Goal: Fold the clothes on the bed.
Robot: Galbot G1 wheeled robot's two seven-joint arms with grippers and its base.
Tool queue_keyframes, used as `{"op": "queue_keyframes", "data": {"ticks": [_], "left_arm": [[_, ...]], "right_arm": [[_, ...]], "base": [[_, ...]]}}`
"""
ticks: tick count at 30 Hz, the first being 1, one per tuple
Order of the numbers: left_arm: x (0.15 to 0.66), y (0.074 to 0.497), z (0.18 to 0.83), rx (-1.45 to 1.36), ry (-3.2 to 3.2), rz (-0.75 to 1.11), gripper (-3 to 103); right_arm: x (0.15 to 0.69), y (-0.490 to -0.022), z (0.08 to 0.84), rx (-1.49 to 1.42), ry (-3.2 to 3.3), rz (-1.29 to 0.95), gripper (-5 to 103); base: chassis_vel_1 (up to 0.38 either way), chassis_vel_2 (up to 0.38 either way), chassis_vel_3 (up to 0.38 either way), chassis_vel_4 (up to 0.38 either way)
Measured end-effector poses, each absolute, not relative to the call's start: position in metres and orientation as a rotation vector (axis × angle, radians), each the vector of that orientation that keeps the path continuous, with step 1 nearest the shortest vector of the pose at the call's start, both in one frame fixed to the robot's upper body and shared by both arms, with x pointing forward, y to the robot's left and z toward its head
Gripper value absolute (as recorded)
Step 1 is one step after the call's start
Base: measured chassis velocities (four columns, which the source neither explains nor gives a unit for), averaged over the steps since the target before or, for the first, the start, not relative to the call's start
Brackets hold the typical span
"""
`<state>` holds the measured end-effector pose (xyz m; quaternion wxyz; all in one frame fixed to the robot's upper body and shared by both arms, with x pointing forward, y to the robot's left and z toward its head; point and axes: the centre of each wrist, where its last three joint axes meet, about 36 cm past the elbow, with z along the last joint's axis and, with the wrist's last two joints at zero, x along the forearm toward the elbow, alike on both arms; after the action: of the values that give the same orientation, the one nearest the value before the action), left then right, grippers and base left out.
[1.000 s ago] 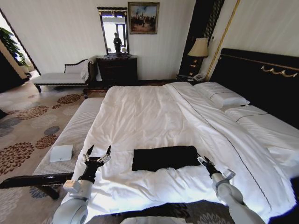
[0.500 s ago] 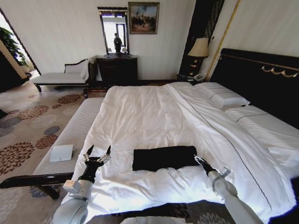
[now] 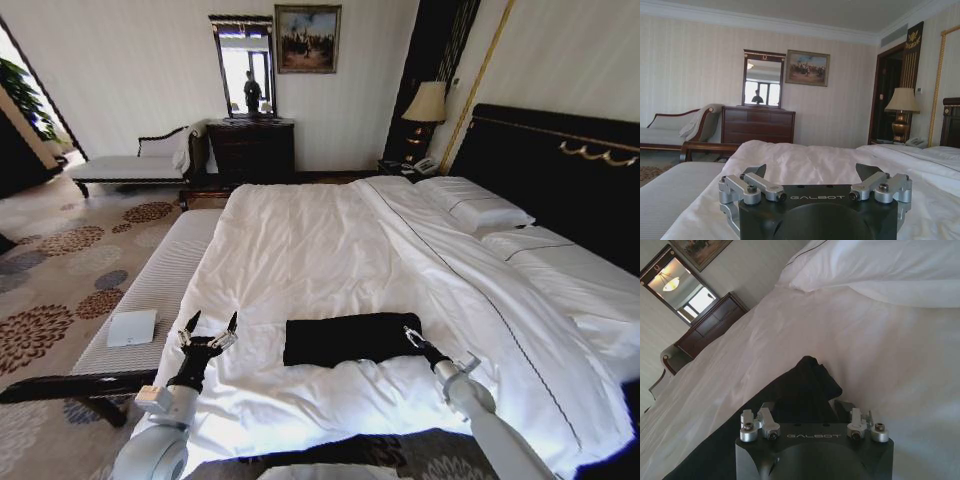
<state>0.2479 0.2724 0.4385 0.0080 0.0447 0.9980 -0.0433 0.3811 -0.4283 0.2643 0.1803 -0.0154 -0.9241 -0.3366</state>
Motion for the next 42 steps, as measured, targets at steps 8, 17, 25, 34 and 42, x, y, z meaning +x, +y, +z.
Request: {"op": "queue_keyframes", "data": {"ticks": [8,17,25,34,42], "left_arm": [[0.248,0.272,0.438,0.140,3.120,-0.135,100],[0.248,0.272,0.438,0.140,3.119,-0.135,100],[0.248,0.272,0.438,0.140,3.119,-0.135,100],[0.248,0.272,0.438,0.140,3.119,-0.135,100],[0.248,0.272,0.438,0.140,3.119,-0.135,100]], "right_arm": [[0.382,-0.427,0.265,-0.045,-2.614,-0.963,44],[0.382,-0.421,0.268,-0.030,-2.616,-0.989,6],[0.380,-0.414,0.268,-0.024,-2.617,-1.008,3],[0.375,-0.413,0.282,0.000,-2.645,-0.991,3],[0.370,-0.401,0.302,0.093,-2.738,-0.809,3]], "base": [[0.000,0.000,0.000,0.000],[0.000,0.000,0.000,0.000],[0.000,0.000,0.000,0.000],[0.000,0.000,0.000,0.000],[0.000,0.000,0.000,0.000]]}}
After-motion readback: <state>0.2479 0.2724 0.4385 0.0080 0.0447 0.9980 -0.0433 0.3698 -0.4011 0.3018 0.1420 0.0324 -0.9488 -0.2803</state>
